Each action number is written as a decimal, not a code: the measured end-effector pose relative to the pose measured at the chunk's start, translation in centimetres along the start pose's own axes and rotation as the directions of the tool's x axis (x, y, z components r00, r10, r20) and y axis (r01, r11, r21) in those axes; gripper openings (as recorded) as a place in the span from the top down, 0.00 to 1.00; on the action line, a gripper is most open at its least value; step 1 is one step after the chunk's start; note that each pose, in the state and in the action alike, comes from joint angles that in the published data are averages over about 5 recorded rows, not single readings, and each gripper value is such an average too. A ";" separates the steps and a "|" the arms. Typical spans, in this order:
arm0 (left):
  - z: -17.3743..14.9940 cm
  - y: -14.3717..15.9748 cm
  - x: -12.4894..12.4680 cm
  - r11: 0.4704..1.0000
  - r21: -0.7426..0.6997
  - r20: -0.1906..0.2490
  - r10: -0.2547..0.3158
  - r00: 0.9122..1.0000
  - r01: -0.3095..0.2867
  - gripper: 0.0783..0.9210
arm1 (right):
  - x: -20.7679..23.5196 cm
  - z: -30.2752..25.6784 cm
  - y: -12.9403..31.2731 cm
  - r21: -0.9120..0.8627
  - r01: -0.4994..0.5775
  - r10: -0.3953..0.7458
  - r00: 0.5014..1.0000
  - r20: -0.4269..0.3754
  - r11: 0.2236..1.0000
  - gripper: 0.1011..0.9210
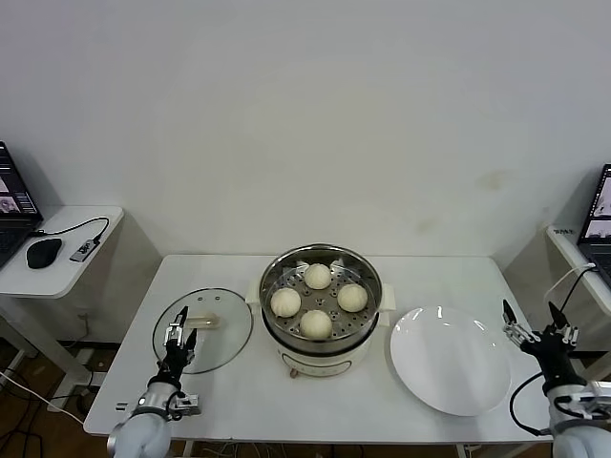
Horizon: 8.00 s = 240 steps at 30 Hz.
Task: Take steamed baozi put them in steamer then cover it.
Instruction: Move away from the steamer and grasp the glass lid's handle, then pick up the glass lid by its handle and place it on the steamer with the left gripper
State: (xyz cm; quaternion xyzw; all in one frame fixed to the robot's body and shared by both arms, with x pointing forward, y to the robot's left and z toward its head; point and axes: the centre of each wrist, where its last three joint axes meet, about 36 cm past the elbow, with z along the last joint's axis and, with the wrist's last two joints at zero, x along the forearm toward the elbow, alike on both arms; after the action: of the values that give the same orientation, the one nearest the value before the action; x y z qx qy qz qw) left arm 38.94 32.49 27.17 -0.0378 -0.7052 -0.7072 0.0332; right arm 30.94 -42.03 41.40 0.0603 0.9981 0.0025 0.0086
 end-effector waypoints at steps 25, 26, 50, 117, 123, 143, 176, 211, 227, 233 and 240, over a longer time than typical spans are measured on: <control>-1.4 -0.5 -4.5 0.999 -0.032 -0.087 0.011 0.996 -0.014 0.12 | 1.3 0.9 -0.7 0.009 -0.029 0.029 0.999 -0.012 1.000 0.12; -1.5 -0.6 -4.7 0.999 -0.029 -0.091 0.012 0.996 -0.014 0.12 | 1.4 0.9 -0.8 0.009 -0.029 0.029 0.999 -0.013 1.000 0.12; -1.9 -1.1 -7.4 1.000 0.012 -0.151 0.006 0.989 -0.004 0.13 | 1.9 0.9 -1.0 0.017 -0.028 0.028 0.999 -0.020 0.999 0.12; -9.4 17.2 1.0 0.985 0.054 -0.394 -0.129 0.910 0.163 0.93 | 1.9 0.4 1.2 0.016 -0.049 0.049 0.998 -0.043 0.999 0.12; -13.3 19.2 1.4 0.986 0.060 -0.383 -0.123 0.916 0.158 0.93 | 2.2 1.0 1.3 0.034 -0.058 0.060 0.996 -0.061 0.998 0.12; -25.7 22.4 -0.8 0.984 0.117 -0.222 -0.104 0.970 0.132 0.93 | 2.3 2.8 1.4 0.049 -0.099 0.104 0.991 -0.088 0.994 0.12; -34.6 19.7 -3.0 0.997 0.072 -0.064 -0.033 0.997 0.038 0.93 | 2.3 3.6 1.3 0.061 -0.113 0.119 0.988 -0.102 0.992 0.12; -34.6 17.3 -3.9 0.999 0.034 -0.087 -0.002 0.996 0.005 0.93 | 2.3 3.8 1.3 0.062 -0.111 0.117 0.988 -0.101 0.992 0.12; -34.7 17.0 -3.3 0.999 0.042 -0.078 -0.021 0.997 0.024 0.81 | 2.4 3.8 1.3 0.062 -0.110 0.116 0.988 -0.100 0.992 0.12; -34.9 17.5 -2.5 0.998 0.058 -0.061 -0.032 0.998 0.035 0.59 | 2.4 3.9 1.3 0.062 -0.110 0.116 0.988 -0.100 0.992 0.12; -35.0 18.3 -1.1 0.996 0.081 -0.043 -0.026 0.999 0.029 0.35 | 2.5 3.9 1.2 0.064 -0.112 0.118 0.988 -0.100 0.992 0.12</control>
State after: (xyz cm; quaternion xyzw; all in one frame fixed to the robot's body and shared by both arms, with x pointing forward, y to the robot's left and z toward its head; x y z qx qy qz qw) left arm 41.66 -2.53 45.14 -0.0118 -0.7332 -0.6787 0.0398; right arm 28.67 -40.55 37.51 0.1180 0.9917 -0.0228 -0.0453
